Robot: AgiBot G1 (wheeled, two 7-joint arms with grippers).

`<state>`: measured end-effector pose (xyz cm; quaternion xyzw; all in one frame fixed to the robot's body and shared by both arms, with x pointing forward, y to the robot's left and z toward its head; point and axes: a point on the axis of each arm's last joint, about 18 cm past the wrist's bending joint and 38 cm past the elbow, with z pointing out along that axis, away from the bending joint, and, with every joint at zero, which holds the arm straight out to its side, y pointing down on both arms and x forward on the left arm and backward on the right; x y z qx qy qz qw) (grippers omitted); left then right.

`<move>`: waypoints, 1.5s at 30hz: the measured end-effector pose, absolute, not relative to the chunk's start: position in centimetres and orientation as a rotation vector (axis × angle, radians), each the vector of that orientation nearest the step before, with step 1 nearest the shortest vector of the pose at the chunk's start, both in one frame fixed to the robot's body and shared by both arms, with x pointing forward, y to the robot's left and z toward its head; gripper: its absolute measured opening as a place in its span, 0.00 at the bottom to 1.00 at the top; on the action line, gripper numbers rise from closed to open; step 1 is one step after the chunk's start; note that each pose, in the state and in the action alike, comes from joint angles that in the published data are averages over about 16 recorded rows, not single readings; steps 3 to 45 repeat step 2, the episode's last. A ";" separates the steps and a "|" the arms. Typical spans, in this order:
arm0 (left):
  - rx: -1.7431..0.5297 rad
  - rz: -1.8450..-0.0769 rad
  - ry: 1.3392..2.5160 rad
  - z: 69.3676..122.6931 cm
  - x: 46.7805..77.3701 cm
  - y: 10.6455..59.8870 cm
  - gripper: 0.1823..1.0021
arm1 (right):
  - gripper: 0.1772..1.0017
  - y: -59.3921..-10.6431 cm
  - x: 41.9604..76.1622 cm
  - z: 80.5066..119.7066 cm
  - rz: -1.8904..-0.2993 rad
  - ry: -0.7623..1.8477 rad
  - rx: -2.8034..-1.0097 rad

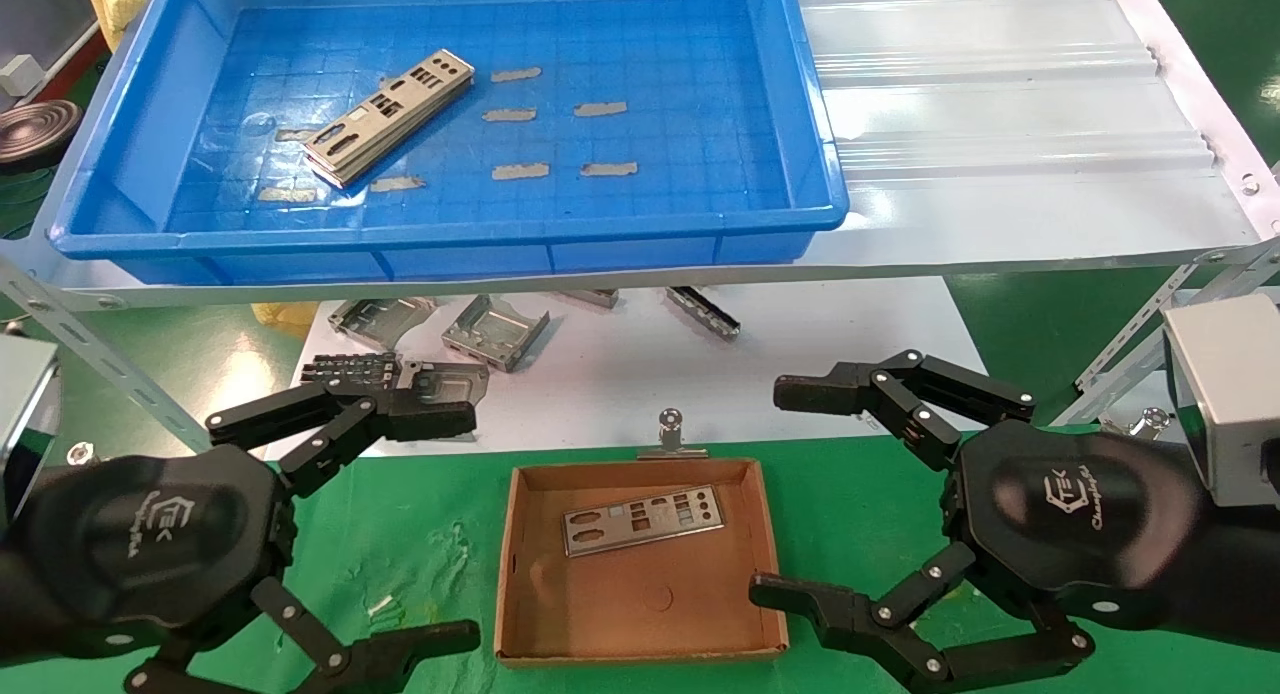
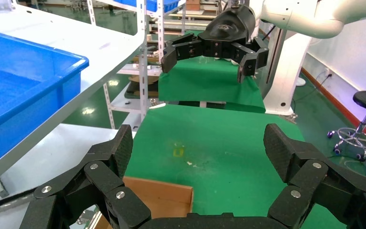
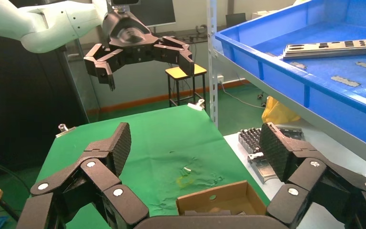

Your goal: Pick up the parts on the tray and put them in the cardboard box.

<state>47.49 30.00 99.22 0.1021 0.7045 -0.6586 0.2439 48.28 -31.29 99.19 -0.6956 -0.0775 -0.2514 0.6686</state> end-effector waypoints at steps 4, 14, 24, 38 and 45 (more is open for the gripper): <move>0.279 -1.799 1.924 99.2 47.5 30.0 1.00 | 1.00 -31.3 48.3 99.2 -0.567 -0.175 -1.569; 0.279 -1.799 1.924 99.2 47.5 30.0 1.00 | 1.00 -31.3 48.3 99.2 -0.567 -0.175 -1.569; 0.279 -1.799 1.924 99.2 47.5 30.0 1.00 | 1.00 -31.3 48.3 99.2 -0.567 -0.175 -1.569; 0.279 -1.799 1.924 99.2 47.5 30.0 1.00 | 1.00 -31.3 48.3 99.2 -0.567 -0.175 -1.569; 0.279 -1.799 1.924 99.2 47.5 30.0 1.00 | 1.00 -31.3 48.3 99.2 -0.567 -0.175 -1.569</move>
